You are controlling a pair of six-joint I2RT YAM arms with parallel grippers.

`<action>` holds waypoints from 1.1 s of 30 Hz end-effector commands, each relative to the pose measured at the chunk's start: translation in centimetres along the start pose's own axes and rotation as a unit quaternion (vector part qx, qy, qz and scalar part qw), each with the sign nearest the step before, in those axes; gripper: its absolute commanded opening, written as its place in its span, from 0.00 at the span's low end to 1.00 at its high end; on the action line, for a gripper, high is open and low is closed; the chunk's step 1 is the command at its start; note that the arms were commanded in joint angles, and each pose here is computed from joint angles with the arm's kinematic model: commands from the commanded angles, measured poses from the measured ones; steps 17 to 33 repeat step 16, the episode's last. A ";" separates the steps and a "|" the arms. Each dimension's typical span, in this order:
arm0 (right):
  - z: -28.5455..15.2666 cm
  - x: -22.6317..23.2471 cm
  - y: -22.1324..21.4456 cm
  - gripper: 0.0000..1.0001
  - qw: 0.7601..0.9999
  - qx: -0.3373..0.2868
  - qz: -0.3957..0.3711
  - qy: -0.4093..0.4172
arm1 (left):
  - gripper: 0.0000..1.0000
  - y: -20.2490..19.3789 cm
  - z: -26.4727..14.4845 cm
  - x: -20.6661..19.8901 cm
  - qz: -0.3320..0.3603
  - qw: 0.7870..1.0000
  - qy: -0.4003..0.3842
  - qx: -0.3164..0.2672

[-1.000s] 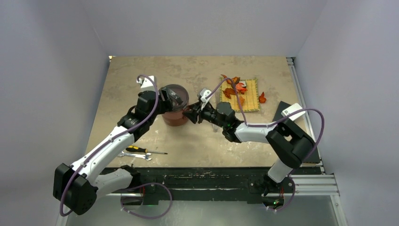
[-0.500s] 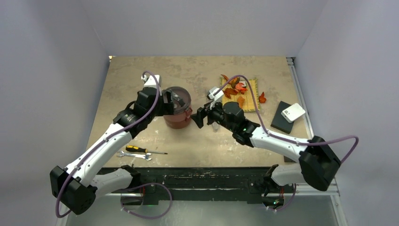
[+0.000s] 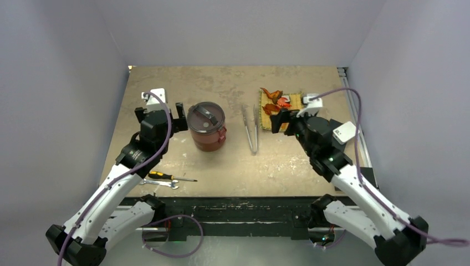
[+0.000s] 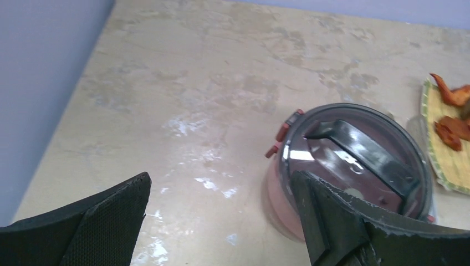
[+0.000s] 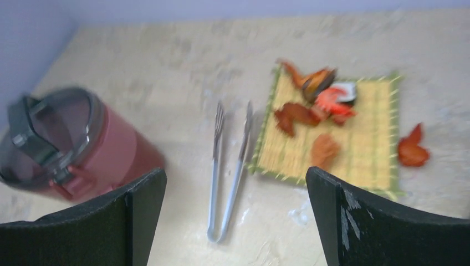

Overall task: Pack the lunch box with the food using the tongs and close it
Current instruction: Reset both arms

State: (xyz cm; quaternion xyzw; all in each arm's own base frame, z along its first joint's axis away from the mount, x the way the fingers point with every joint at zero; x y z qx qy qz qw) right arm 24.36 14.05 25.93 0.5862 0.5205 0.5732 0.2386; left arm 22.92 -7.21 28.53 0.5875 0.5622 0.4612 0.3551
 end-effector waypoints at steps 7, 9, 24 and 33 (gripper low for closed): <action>-7.9 -3.4 5.1 0.99 0.964 -0.253 0.065 -0.041 | 0.99 0.5 -0.6 2.5 0.007 0.995 0.074 -0.064; -7.9 -3.5 5.1 0.99 0.964 -0.253 0.066 -0.047 | 0.99 0.4 -0.7 2.4 0.009 0.995 0.068 -0.066; -7.1 -3.4 4.8 0.99 0.968 -0.235 0.059 -0.057 | 0.99 0.4 -1.1 2.3 -0.001 0.996 0.051 -0.074; -7.1 -3.4 4.8 0.99 0.968 -0.235 0.059 -0.057 | 0.99 0.4 -1.1 2.3 -0.001 0.996 0.051 -0.074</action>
Point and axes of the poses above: each gripper's point midway between its finger pads, its own z axis out along the fingers, its own x axis along the line the jaws close on, y = z × x, the point moved 7 cm from there along -z, back along the fingers, and after that the axes turned 12 degrees about z, right-handed, at the moved point
